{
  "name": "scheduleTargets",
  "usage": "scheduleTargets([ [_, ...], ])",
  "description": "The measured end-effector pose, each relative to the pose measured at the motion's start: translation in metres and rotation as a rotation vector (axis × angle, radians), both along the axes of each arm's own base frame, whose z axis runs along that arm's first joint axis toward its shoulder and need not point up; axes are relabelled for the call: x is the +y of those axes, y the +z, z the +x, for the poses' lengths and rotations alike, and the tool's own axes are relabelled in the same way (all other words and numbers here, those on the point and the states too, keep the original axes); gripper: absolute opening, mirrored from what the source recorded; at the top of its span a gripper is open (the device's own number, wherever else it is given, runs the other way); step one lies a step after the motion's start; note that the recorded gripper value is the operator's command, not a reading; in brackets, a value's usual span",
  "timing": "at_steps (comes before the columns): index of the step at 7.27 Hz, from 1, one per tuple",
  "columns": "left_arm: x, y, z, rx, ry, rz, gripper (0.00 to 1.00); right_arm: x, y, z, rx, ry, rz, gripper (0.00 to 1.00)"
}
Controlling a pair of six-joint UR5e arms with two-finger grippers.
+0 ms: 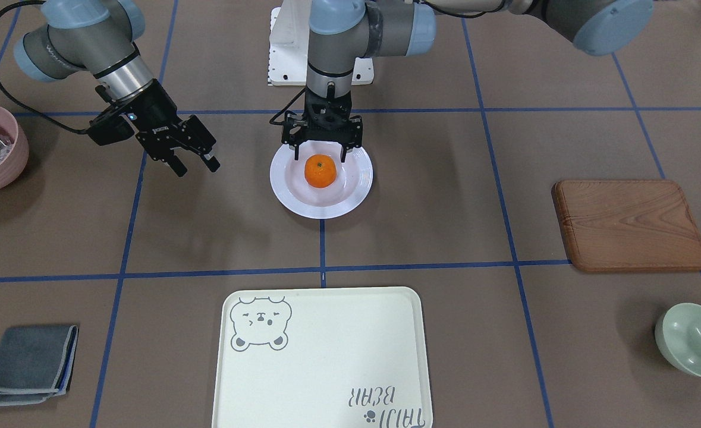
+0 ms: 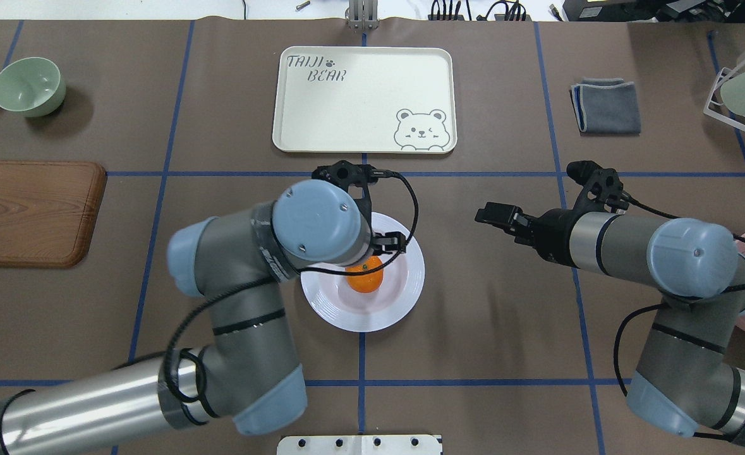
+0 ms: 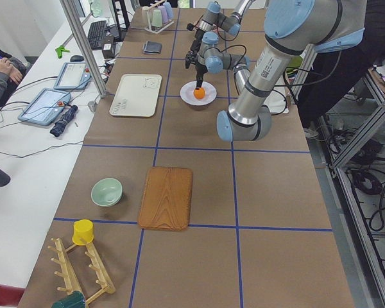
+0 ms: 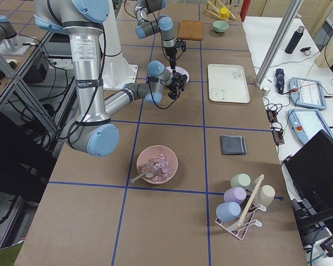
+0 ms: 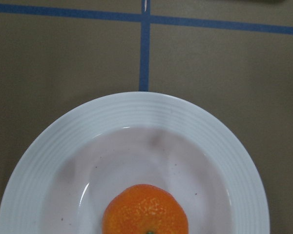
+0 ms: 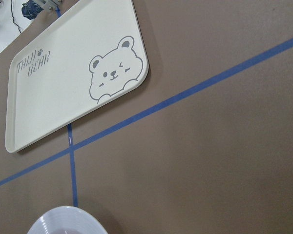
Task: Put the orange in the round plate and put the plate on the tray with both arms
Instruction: 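Withdraw the left arm while the right gripper moves to the plate rim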
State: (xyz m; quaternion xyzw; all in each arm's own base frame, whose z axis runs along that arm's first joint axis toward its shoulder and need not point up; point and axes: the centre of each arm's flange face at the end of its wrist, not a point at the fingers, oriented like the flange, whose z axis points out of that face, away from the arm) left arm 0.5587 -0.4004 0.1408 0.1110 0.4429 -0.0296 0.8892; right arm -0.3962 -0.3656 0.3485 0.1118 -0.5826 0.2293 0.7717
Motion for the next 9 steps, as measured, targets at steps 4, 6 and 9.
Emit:
scheduleTargets([
  [4,-0.131,0.119,-0.212,-0.164,0.093,0.118,0.99,0.055,-0.032,-0.065,-0.141,0.098,-0.128,0.98],
  [6,-0.181,0.203,-0.329,-0.208,0.165,0.082,0.99,0.079,-0.043,-0.086,-0.184,0.135,-0.154,0.99],
  [9,-0.203,0.359,-0.476,-0.188,0.189,-0.084,0.99,0.093,-0.045,-0.097,-0.193,0.156,-0.154,1.00],
])
